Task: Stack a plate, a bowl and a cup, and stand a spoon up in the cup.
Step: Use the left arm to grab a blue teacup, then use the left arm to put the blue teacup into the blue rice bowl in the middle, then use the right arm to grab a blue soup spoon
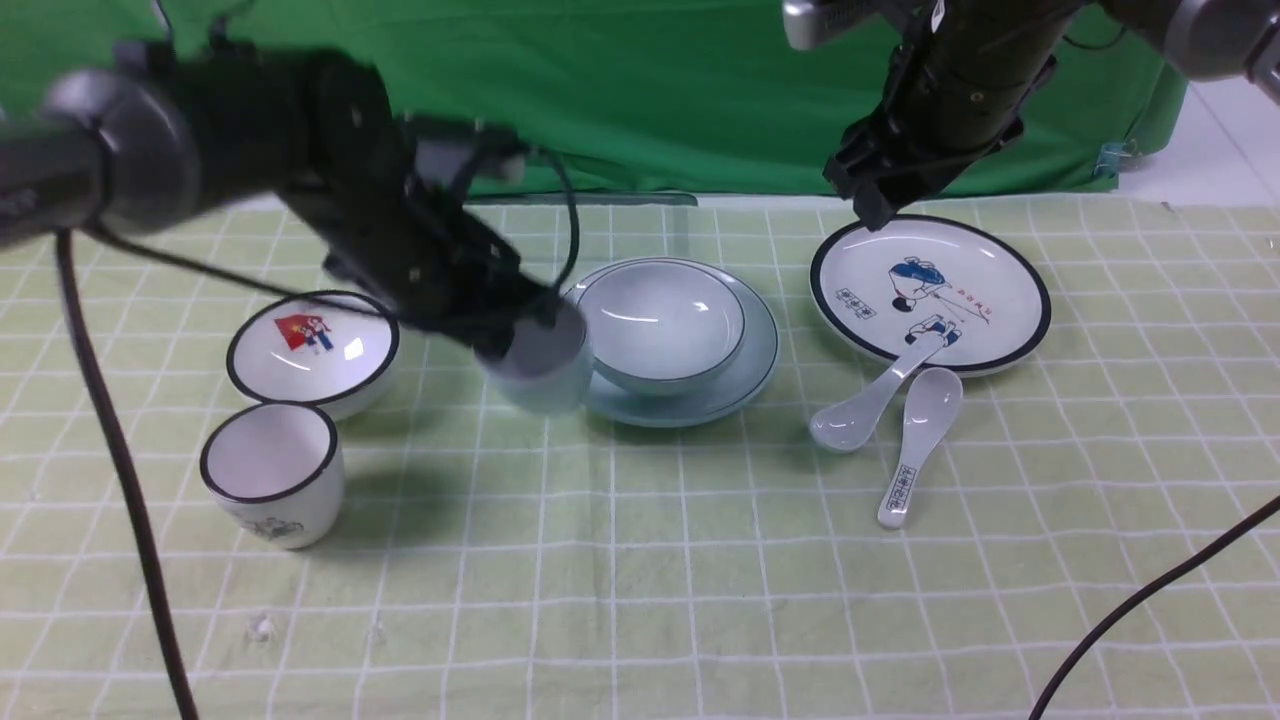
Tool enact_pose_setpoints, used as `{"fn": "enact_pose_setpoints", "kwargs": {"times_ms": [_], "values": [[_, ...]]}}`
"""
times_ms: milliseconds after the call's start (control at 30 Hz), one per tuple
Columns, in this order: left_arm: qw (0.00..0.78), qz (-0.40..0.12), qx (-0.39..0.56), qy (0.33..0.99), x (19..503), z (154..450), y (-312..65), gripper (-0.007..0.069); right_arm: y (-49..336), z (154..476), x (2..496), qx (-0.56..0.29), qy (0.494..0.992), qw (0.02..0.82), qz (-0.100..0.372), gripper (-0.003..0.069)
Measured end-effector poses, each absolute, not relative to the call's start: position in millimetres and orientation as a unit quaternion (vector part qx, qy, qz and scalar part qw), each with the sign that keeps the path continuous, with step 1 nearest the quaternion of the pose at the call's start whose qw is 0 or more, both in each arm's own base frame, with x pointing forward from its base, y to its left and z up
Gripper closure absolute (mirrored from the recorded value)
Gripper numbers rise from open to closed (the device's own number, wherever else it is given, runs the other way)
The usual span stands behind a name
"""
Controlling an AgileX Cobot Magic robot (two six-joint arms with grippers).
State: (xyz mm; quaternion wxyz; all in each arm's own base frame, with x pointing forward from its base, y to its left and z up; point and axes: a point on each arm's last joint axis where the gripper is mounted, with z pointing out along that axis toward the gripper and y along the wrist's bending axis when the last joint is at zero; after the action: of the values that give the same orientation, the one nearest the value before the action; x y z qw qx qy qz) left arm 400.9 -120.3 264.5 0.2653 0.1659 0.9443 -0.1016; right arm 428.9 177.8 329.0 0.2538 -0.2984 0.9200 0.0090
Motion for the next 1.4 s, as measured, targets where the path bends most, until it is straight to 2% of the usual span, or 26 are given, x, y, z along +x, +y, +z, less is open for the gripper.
{"fn": "enact_pose_setpoints", "kwargs": {"times_ms": [100, 200, 333, 433, 633, 733, 867, 900, 933, 1000, 1033, 1067, 1233, 1400], "values": [[0.315, -0.112, 0.173, 0.926, 412.5, 288.7, -127.7, 0.0631, 178.0, 329.3, 429.4, -0.298, 0.919, 0.257, 0.009, 0.0204], [0.325, -0.125, 0.176, 0.921, 426.7, 288.9, -135.9, 0.0631, 178.2, 329.5, 429.7, -0.297, 0.919, 0.259, 0.01, 0.0204], [0.283, -0.141, 0.188, 0.93, 458.2, 251.2, -157.9, 0.0631, 178.0, 329.3, 429.3, -0.293, 0.921, 0.256, 0.011, 0.0204], [0.255, -0.144, 0.205, 0.934, 468.5, 234.0, -171.7, 0.0631, 177.9, 329.0, 428.8, -0.288, 0.923, 0.253, 0.012, 0.0204], [0.226, -0.118, 0.246, 0.935, 475.2, 224.3, -190.0, 0.0607, 177.9, 329.0, 428.8, -0.274, 0.928, 0.253, 0.016, 0.0204], [0.219, -0.103, 0.25, 0.938, 474.3, 229.6, -190.1, 0.0533, 177.9, 329.0, 428.8, -0.271, 0.928, 0.253, 0.017, 0.0204], [0.218, -0.093, 0.25, 0.939, 471.1, 253.2, -185.4, 0.0374, 175.3, 328.3, 429.8, -0.258, 0.932, 0.251, 0.023, 0.0204], [0.221, -0.092, 0.251, 0.938, 471.0, 255.3, -185.1, 0.0374, 175.1, 327.8, 429.9, -0.258, 0.933, 0.25, 0.024, 0.0204], [0.222, -0.086, 0.254, 0.937, 466.3, 272.0, -180.8, 0.0302, 171.9, 322.1, 430.5, -0.248, 0.938, 0.239, 0.037, 0.0204], [0.245, -0.085, 0.25, 0.933, 459.0, 301.8, -172.4, 0.024, 167.8, 310.7, 431.4, -0.231, 0.946, 0.219, 0.066, 0.0204], [0.247, -0.085, 0.25, 0.932, 457.9, 304.9, -171.2, 0.0228, 167.6, 309.0, 431.4, -0.229, 0.946, 0.217, 0.069, 0.0204], [0.273, -0.085, 0.242, 0.927, 448.7, 333.8, -160.1, 0.019, 163.8, 291.6, 432.1, -0.213, 0.953, 0.197, 0.089, 0.0204], [0.326, -0.078, 0.215, 0.917, 412.0, 396.2, -133.0, 0.016, 150.0, 241.0, 434.8, -0.127, 0.97, 0.174, 0.114, 0.0204], [0.322, -0.078, 0.214, 0.919, 362.5, 417.9, -121.1, 0.0196, 143.0, 214.5, 438.2, -0.057, 0.97, 0.199, 0.124, 0.0203]]}}
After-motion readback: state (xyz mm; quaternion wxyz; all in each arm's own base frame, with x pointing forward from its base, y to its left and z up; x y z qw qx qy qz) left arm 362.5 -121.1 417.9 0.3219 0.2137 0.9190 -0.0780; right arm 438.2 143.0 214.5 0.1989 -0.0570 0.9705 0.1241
